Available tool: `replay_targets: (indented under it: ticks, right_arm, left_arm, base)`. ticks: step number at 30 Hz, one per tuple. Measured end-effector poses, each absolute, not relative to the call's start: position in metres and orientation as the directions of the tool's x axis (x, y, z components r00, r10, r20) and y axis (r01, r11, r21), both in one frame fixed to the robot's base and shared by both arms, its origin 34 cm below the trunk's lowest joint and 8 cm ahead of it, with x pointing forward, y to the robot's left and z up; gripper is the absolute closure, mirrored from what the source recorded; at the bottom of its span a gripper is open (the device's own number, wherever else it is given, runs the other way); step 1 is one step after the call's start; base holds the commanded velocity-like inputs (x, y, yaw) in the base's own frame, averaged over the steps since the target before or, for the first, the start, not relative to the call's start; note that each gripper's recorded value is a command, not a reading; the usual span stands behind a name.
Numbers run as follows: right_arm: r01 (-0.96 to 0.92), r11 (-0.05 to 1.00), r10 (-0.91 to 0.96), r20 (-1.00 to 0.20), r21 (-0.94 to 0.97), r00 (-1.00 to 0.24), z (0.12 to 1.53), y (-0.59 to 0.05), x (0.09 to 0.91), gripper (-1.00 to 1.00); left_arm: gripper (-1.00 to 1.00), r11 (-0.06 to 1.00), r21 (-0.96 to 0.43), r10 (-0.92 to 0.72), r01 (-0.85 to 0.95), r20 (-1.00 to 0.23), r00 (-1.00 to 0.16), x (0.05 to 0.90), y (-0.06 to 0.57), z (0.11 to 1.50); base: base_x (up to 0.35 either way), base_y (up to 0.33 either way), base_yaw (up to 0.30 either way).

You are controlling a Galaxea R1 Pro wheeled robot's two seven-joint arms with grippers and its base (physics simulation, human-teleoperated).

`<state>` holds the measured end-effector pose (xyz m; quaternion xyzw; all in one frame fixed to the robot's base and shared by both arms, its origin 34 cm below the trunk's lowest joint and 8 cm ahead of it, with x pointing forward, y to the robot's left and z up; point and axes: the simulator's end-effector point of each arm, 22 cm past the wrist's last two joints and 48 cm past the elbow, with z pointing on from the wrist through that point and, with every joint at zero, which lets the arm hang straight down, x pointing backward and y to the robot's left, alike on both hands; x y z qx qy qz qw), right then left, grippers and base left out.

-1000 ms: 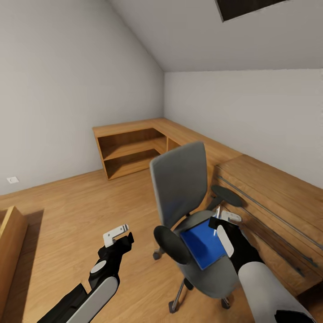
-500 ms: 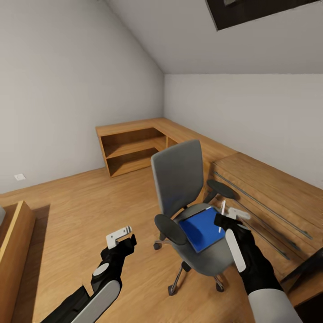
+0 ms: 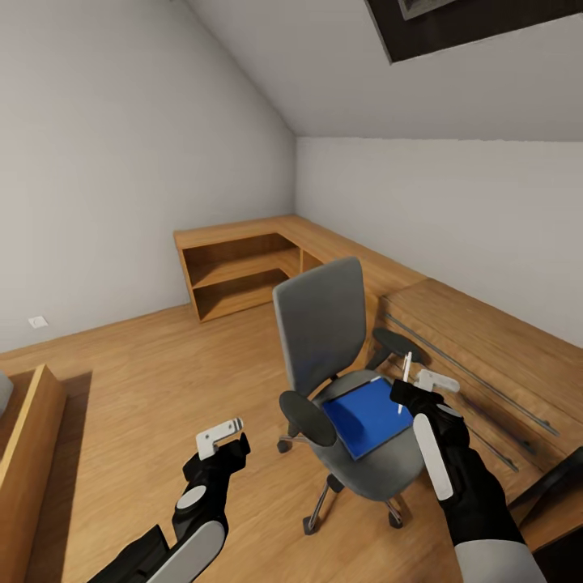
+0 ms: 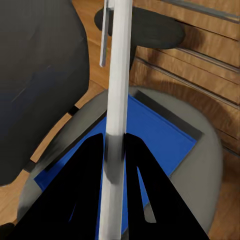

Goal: In the bedroom, organize the workspace by keeping the computer under the desk, ensuring the monitor is on the desk, placing the keyboard on the desk next to the monitor, placing the mouse on the desk next to the keyboard, moving the folder from the swivel chair onto the desk next to the mouse, stacking the notebook on top of the folder with the pen on top of the notebook, and positioning the swivel chair next to the desk.

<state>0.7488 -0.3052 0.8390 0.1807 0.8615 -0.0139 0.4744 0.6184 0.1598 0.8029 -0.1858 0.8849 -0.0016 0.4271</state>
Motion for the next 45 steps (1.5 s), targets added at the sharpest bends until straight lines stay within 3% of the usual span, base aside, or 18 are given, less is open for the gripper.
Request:
replay_targets:
  ticks: [14, 37, 45]
  right_arm:
    - [0.337, 0.929, 0.307, -0.821, 0.150, -0.481, 0.860, -0.311, 0.747, 1.00]
    - [0.447, 0.876, 0.392, -0.806, 0.181, -0.443, 0.868, -0.358, 0.735, 1.00]
    - [0.458, 0.870, 0.398, -0.807, 0.182, -0.437, 0.868, -0.364, 0.734, 1.00]
  left_arm:
    - [-1.00, 0.932, -0.164, -0.330, -0.324, -0.755, -0.566, 0.618, 0.159, 0.825]
    - [-1.00, 0.948, -0.154, -0.296, -0.278, -0.748, -0.594, 0.608, 0.142, 0.833]
    - [-1.00, 0.950, -0.152, -0.292, -0.274, -0.748, -0.596, 0.607, 0.140, 0.833]
  base:
    - [0.000, 0.000, -0.035]
    - [0.000, -0.001, -0.273]
    - [0.000, -0.288, -0.299]
